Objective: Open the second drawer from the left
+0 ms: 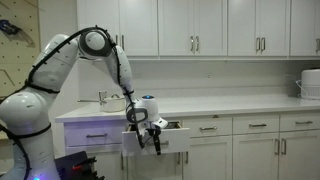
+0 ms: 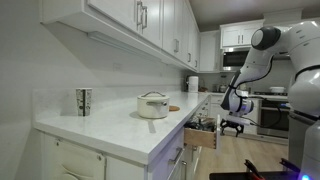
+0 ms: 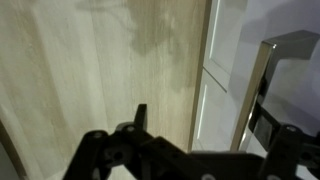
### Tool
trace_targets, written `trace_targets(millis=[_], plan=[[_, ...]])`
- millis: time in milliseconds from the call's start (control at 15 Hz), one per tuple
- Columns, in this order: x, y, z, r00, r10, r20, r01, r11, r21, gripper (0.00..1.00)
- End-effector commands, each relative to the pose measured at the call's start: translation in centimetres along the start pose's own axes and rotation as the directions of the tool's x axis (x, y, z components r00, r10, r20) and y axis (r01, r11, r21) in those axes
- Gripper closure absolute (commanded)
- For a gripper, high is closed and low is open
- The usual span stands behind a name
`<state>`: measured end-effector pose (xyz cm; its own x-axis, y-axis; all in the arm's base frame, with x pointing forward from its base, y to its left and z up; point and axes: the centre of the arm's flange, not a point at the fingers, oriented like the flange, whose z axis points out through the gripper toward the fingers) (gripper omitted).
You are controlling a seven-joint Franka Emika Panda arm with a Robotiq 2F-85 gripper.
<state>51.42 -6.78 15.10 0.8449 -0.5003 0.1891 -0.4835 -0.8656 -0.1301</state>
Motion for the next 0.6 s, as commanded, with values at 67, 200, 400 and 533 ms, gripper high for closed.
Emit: trace_targets(millis=[67, 200, 400, 533], plan=[[-2.0, 7.2, 2.0, 0.998, 0.039, 0.056, -0.031, 0.990, -0.135, 0.00], [-2.2, 7.9, 1.9, 0.997, 0.043, 0.057, -0.035, 0.990, -0.136, 0.00], [-2.4, 9.0, 1.6, 0.997, 0.049, 0.054, -0.041, 0.989, -0.141, 0.00], [-2.5, 9.7, 1.4, 0.997, 0.050, 0.053, -0.042, 0.989, -0.145, 0.00]])
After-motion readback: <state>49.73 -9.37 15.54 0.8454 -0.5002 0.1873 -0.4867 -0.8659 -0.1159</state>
